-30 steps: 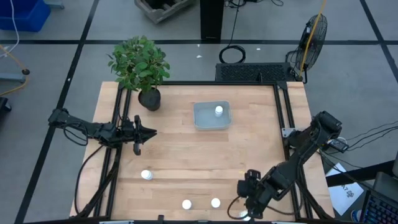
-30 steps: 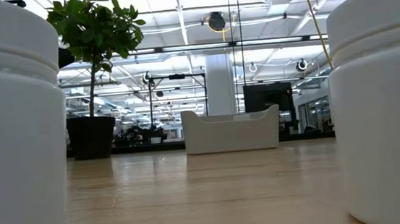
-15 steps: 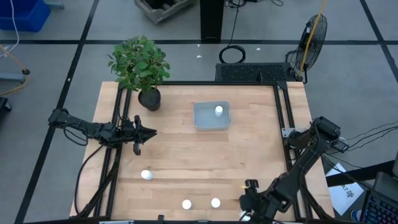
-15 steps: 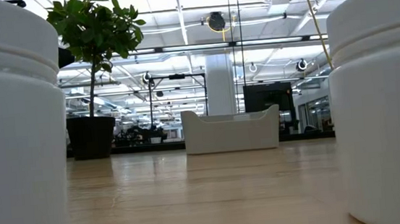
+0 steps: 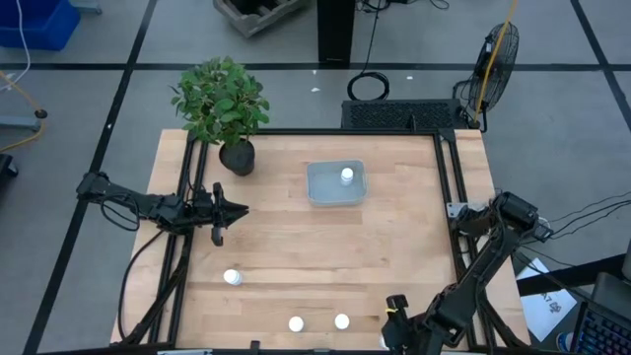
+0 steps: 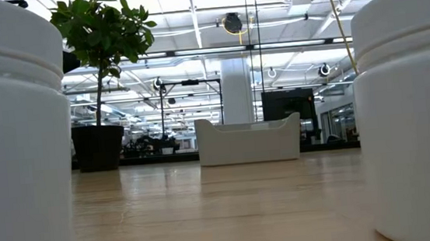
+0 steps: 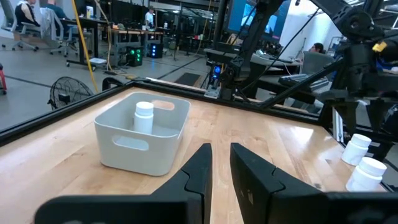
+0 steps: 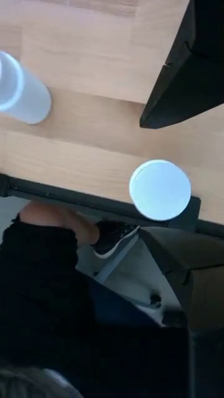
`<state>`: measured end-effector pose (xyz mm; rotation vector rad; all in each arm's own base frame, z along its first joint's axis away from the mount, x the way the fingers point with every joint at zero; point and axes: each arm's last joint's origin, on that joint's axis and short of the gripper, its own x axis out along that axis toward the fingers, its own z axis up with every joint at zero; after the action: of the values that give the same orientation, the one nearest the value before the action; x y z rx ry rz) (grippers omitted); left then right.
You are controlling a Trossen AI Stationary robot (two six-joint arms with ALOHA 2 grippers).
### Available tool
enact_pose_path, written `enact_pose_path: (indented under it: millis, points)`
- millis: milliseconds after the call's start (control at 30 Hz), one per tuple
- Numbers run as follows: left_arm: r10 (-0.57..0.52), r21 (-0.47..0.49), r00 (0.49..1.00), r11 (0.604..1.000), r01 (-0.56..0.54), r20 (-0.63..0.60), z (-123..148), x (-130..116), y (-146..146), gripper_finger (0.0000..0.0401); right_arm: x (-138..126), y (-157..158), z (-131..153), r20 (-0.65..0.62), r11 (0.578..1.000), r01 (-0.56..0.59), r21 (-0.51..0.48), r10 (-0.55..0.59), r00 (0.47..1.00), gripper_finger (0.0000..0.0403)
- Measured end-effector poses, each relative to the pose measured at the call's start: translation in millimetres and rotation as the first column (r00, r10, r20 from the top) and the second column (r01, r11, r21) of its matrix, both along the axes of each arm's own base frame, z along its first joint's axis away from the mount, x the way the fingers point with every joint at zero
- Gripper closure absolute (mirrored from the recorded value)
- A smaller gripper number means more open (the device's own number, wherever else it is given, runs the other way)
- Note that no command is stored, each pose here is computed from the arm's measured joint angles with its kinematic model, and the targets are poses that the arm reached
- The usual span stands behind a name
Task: Pick and place pill bottles into a basket
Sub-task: Put the white pill bottle into the white bin
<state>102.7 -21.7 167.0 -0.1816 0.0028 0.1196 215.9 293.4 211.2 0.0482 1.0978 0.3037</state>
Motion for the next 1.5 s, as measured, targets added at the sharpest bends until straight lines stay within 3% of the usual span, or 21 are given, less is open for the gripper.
enact_pose_path:
  millis: [333, 833, 1233, 1400, 1500]
  points:
    - [0.0, 0.0, 1.0, 1.0, 0.0, 0.0, 0.0, 0.0, 0.0, 0.0341, -3.6, 6.7, 2.1, 0.033, 0.999, 0.01, 0.031, -0.011, 0.999, 0.0139]
    - [0.0, 0.0, 1.0, 1.0, 0.0, 0.0, 0.1, 0.0, 0.0, 0.0341, -3.8, 14.6, -8.1, 0.036, 1.0, -0.004, 0.031, 0.003, 0.999, 0.0193]
    - [0.0, 0.0, 1.0, 1.0, 0.0, 0.0, 0.0, 0.0, 0.0, 0.0341, -4.1, 13.8, -8.5, 0.044, 1.0, -0.026, 0.006, 0.026, 0.999, 0.0201]
    - [0.0, 0.0, 1.0, 1.0, 0.0, 0.0, 0.1, 0.0, 0.0, 0.0341, -3.8, 13.0, -4.1, 0.061, 0.999, 0.024, 0.03, -0.026, 0.998, 0.0204]
    - [0.0, 0.0, 1.0, 1.0, 0.0, 0.0, 0.1, 0.0, 0.0, 0.0341, -3.9, 11.4, -0.3, 0.053, 0.99, 0.121, 0.074, -0.125, 0.991, 0.0203]
